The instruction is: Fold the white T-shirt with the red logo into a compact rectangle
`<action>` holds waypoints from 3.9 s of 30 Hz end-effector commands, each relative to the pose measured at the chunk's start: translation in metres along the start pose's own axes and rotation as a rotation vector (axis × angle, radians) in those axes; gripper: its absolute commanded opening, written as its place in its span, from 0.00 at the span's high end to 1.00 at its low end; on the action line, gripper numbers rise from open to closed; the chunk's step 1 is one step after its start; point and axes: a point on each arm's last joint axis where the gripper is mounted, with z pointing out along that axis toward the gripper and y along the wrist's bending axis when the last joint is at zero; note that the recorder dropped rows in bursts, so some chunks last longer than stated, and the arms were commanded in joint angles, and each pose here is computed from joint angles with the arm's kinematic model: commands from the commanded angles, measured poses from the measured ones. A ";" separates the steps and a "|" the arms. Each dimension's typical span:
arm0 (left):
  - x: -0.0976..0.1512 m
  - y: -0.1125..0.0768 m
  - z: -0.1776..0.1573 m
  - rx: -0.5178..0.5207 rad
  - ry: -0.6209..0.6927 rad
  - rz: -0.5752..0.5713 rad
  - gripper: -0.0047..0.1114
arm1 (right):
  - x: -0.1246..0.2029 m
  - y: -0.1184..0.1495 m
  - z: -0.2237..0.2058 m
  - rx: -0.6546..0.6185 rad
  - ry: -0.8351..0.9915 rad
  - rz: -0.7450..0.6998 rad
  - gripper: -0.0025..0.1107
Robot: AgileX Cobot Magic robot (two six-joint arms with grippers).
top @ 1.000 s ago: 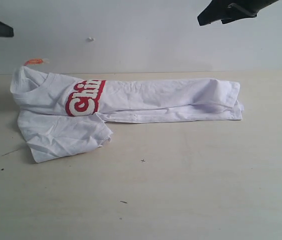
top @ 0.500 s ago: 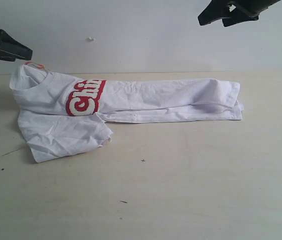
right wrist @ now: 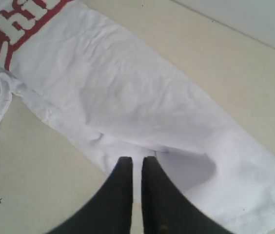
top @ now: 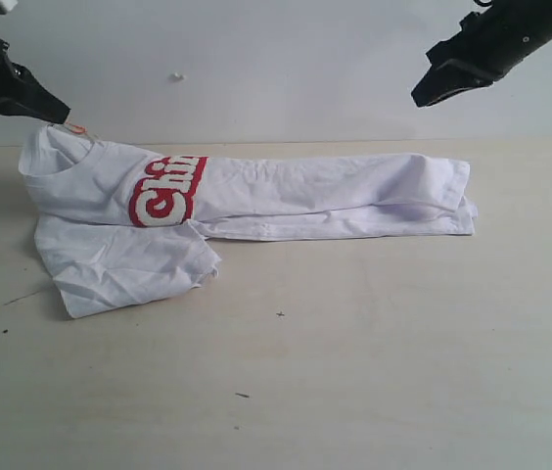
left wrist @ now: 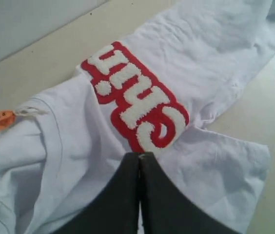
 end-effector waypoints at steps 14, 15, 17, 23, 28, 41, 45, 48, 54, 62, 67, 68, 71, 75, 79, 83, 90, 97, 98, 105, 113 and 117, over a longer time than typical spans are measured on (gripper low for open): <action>0.043 -0.089 0.085 -0.176 0.230 0.461 0.96 | 0.038 0.110 0.039 0.337 0.278 -0.473 0.98; 0.047 -0.095 0.090 -0.184 0.248 0.498 0.96 | 0.043 0.110 0.045 0.343 0.283 -0.486 0.98; 0.056 -0.101 0.100 -0.194 0.257 0.514 0.96 | 0.053 0.107 0.060 0.337 0.266 -0.476 0.98; 0.063 -0.093 0.118 -0.260 0.176 0.320 0.96 | 0.073 0.085 0.112 0.351 0.247 -0.347 0.98; 0.078 -0.087 0.134 -0.250 0.218 0.316 0.96 | 0.083 0.068 0.139 0.389 0.300 -0.375 0.98; 0.095 -0.084 0.143 -0.193 0.307 0.378 0.96 | 0.036 0.033 0.156 0.613 0.132 -0.487 0.98; 0.096 -0.083 0.142 -0.185 0.317 0.382 0.96 | 0.030 0.010 0.143 0.730 0.090 -0.388 0.98; 0.100 -0.087 0.142 -0.133 0.346 0.390 0.96 | 0.034 -0.009 0.142 0.740 0.082 -0.319 0.98; 0.105 -0.095 0.141 -0.044 0.393 0.377 0.96 | 0.033 -0.029 0.142 0.727 0.092 -0.172 0.98; 0.110 -0.095 0.138 -0.007 0.431 0.369 0.96 | 0.012 0.004 0.122 0.515 0.089 -0.142 0.98; 0.111 -0.095 0.138 0.001 0.437 0.354 0.96 | -0.011 0.032 0.076 0.455 0.032 -0.123 0.98; 0.111 -0.095 0.138 0.001 0.437 0.354 0.96 | -0.012 0.040 0.073 0.393 0.043 -0.143 0.98; 0.109 -0.093 0.139 -0.039 0.418 0.328 0.96 | -0.003 0.058 0.078 0.177 0.122 -0.167 0.98; 0.108 -0.091 0.139 -0.058 0.416 0.310 0.96 | 0.024 0.050 0.095 0.177 0.322 -0.170 0.98; 0.109 -0.092 0.138 -0.050 0.427 0.300 0.96 | 0.043 0.027 0.109 0.368 0.355 -0.160 0.98; 0.108 -0.092 0.137 -0.055 0.426 0.309 0.96 | 0.059 0.020 0.126 0.403 0.302 -0.166 0.98; 0.112 -0.096 0.135 -0.005 0.470 0.296 0.96 | 0.098 0.005 0.160 0.405 0.442 -0.107 0.98; 0.126 -0.100 0.132 0.046 0.568 0.306 0.96 | 0.125 0.012 0.162 0.361 0.528 -0.081 0.98; 0.127 -0.101 0.131 0.053 0.577 0.308 0.96 | 0.128 0.015 0.159 0.363 0.526 -0.084 0.98; 0.125 -0.107 0.124 0.080 0.595 0.253 0.96 | 0.143 0.036 0.133 0.368 0.446 -0.070 0.98; 0.144 -0.119 0.111 0.054 0.599 0.219 0.96 | 0.156 0.077 0.122 0.280 0.450 -0.102 0.98; 0.138 -0.127 0.096 0.004 0.525 0.208 0.96 | 0.157 0.092 0.105 0.285 0.428 -0.113 0.98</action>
